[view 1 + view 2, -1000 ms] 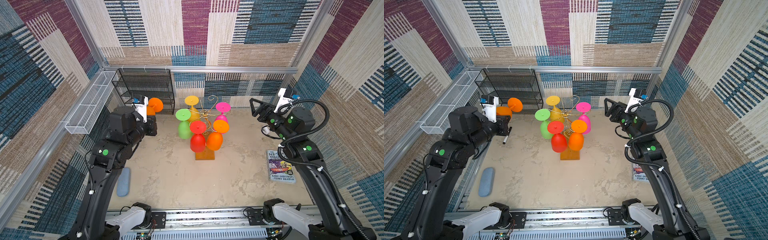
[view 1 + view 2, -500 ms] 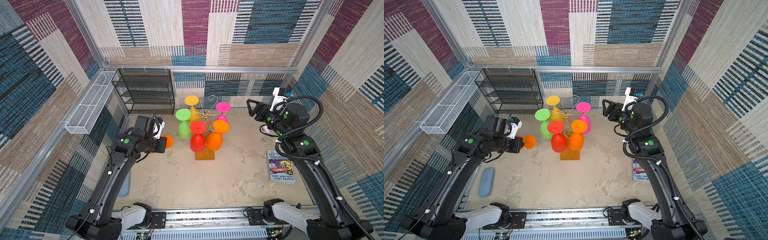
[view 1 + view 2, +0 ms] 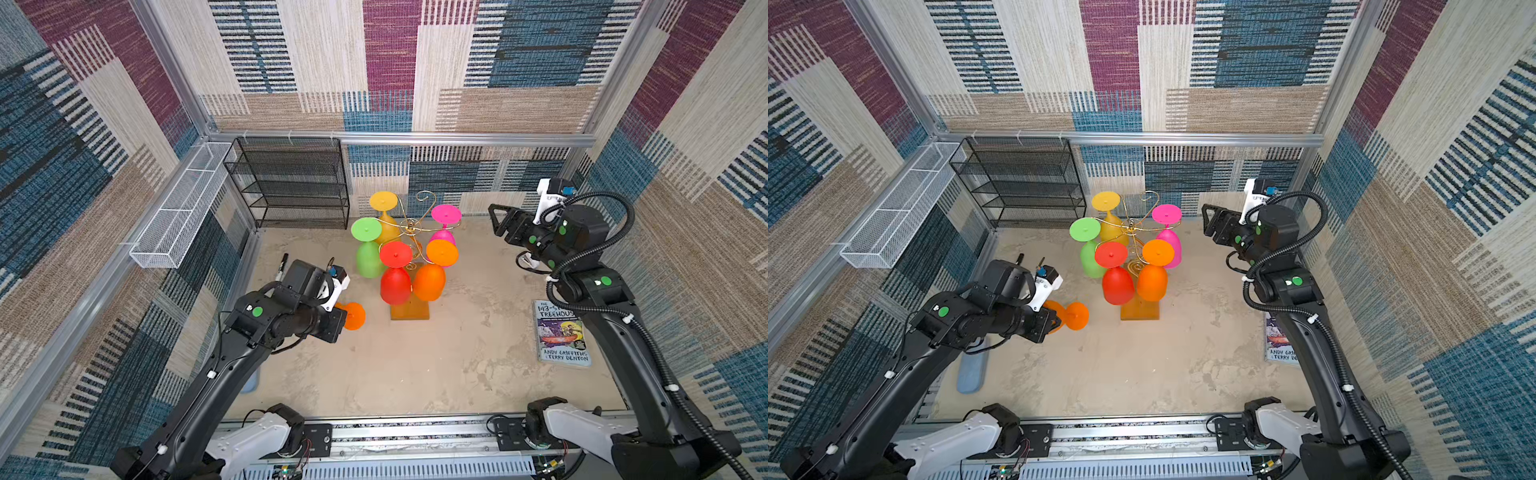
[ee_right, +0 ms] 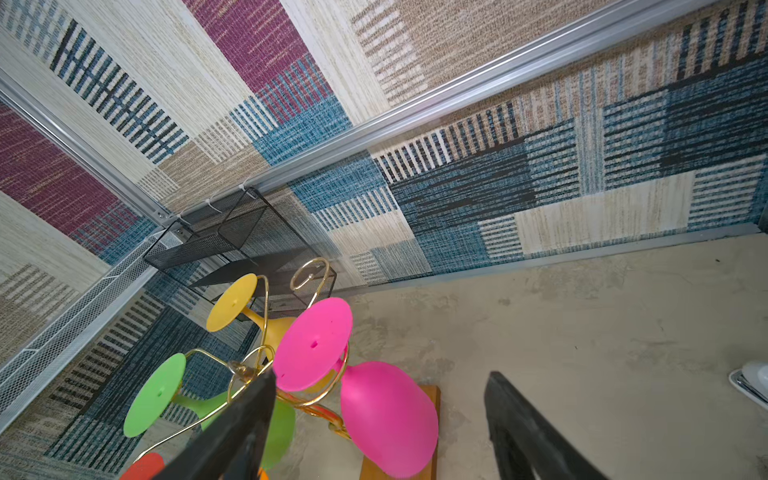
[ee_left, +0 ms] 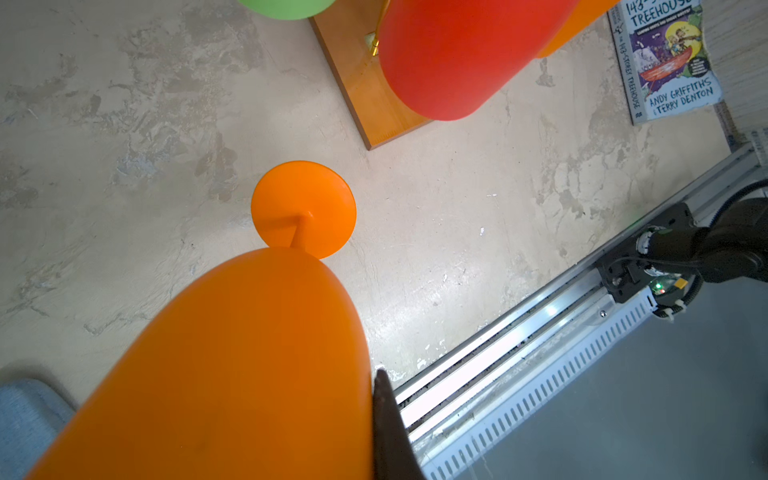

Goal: Take the wine glass off the wine glass rack
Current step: 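Move the held orange glass with the left gripper down toward the table nearer the robot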

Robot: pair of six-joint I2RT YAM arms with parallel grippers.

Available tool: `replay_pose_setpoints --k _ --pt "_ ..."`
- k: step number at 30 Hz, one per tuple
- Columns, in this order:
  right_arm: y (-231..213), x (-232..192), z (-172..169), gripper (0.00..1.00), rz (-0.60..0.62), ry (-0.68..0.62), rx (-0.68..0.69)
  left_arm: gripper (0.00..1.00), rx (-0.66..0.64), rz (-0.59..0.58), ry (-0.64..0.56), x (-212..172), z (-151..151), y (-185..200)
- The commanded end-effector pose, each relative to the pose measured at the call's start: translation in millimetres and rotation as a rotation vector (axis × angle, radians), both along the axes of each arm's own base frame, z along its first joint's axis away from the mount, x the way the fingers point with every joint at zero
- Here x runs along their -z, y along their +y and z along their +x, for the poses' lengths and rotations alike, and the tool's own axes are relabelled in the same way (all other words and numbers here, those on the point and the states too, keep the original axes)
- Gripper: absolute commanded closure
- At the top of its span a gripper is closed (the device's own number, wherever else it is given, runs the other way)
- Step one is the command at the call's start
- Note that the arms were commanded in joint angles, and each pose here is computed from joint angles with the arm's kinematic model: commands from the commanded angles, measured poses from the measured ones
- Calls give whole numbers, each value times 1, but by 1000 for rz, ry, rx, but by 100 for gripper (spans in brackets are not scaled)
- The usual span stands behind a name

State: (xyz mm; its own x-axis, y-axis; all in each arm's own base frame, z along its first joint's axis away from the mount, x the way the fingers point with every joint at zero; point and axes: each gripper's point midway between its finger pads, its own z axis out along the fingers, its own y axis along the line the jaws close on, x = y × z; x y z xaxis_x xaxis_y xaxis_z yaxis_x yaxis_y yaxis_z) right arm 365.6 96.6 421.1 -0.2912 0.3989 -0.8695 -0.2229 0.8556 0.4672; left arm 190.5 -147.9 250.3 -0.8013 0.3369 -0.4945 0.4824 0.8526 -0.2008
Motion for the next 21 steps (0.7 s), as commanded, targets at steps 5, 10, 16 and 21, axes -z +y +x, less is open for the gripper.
replay_pose_setpoints --k 5,10,16,21 --pt "1 0 3 20 -16 -5 -6 100 130 74 -36 6 -18 -14" --pt "0 4 4 20 -24 7 -2 100 202 136 -125 -3 -22 -22" --pt "-2 10 4 20 -29 16 5 100 290 166 -235 -21 -29 -33" --pt "-2 13 4 20 -29 19 3 100 475 206 -239 -13 -47 -65"
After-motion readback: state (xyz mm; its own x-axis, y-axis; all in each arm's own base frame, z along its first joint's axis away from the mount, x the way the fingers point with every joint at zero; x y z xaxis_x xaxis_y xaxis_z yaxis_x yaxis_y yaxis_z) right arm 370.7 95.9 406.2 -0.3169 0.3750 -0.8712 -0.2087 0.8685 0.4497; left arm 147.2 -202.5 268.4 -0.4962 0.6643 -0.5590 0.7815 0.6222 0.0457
